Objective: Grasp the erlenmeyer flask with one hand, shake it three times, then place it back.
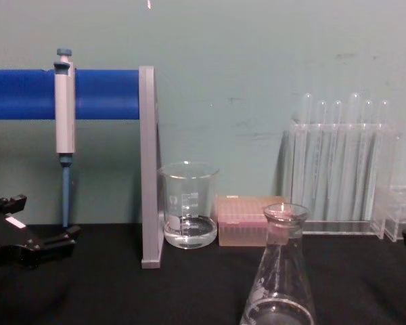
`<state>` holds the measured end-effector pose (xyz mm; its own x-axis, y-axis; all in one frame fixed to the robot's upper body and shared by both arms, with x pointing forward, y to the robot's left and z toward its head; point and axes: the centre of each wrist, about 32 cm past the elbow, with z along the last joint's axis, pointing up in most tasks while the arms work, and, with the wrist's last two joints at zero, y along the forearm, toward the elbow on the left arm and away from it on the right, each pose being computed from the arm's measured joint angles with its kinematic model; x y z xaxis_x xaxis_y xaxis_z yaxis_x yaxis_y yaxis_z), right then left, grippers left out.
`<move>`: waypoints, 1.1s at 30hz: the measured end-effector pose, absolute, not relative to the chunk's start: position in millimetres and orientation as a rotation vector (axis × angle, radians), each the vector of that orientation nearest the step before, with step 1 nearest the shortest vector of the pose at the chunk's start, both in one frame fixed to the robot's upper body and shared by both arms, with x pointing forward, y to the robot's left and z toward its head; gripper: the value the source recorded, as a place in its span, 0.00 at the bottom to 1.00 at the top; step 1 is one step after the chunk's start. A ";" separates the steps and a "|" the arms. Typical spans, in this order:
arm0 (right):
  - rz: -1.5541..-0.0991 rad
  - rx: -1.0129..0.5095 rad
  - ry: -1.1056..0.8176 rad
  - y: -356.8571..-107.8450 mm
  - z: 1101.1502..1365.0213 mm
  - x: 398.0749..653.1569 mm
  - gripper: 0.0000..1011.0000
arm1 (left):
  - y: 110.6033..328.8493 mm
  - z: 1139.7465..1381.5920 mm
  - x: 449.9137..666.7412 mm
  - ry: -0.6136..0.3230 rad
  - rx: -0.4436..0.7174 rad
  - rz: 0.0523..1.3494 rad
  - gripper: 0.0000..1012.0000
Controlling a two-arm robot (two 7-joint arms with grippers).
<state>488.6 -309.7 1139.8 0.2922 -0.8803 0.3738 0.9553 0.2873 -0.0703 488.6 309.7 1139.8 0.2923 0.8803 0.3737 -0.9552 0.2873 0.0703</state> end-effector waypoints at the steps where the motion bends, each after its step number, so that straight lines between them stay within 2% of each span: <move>1: -1.248 -0.304 -0.285 -309.6 1139.8 488.6 0.99 | 309.7 1139.8 488.6 -0.285 0.304 1.248 0.99; 15: -1.235 -0.277 -0.263 -310.4 1142.0 486.9 0.99 | 309.7 1139.8 488.6 -0.285 0.304 1.248 0.99; 33: -1.096 -0.141 -0.124 -299.7 1164.0 473.7 0.99 | 309.7 1139.8 488.6 -0.285 0.304 1.248 0.99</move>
